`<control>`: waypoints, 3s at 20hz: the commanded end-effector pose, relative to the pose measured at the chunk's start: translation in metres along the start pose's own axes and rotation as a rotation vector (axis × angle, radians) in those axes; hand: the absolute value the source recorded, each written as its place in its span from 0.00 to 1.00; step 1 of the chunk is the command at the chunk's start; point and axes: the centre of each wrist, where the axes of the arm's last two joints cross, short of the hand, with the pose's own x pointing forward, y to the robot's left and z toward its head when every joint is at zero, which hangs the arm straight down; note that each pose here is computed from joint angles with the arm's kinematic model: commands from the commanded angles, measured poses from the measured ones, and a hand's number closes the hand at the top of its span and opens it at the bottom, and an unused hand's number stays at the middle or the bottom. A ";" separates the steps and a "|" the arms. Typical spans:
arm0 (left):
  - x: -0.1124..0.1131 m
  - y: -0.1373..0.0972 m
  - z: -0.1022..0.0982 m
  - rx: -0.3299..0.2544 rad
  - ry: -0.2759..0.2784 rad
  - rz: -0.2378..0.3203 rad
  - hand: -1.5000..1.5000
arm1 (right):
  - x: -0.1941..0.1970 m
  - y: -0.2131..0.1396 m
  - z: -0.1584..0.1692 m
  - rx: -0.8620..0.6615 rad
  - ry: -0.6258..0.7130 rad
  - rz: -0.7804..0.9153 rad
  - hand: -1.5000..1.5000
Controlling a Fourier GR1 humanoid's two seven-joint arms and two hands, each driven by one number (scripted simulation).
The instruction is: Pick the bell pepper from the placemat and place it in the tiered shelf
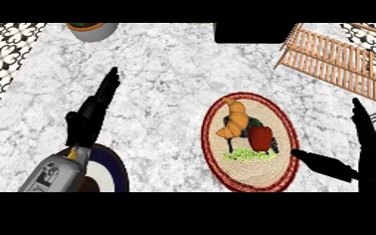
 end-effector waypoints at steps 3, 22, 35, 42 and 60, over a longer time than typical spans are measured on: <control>-0.001 -0.014 0.002 0.001 0.004 0.007 0.50 | 0.045 -0.012 0.000 0.177 0.102 0.278 0.00; 0.002 -0.006 0.007 0.001 -0.013 -0.011 0.50 | 0.126 0.072 0.042 0.229 0.194 0.489 0.00; -0.011 -0.006 -0.005 0.002 -0.001 -0.017 0.50 | 0.118 0.093 0.014 0.220 0.221 0.515 0.00; -0.005 -0.002 -0.005 0.003 0.011 0.007 0.50 | 0.113 0.082 0.023 0.197 0.271 0.522 0.00; -0.003 -0.023 -0.003 0.008 0.002 -0.012 0.50 | 0.087 0.109 0.019 0.235 0.313 0.623 0.00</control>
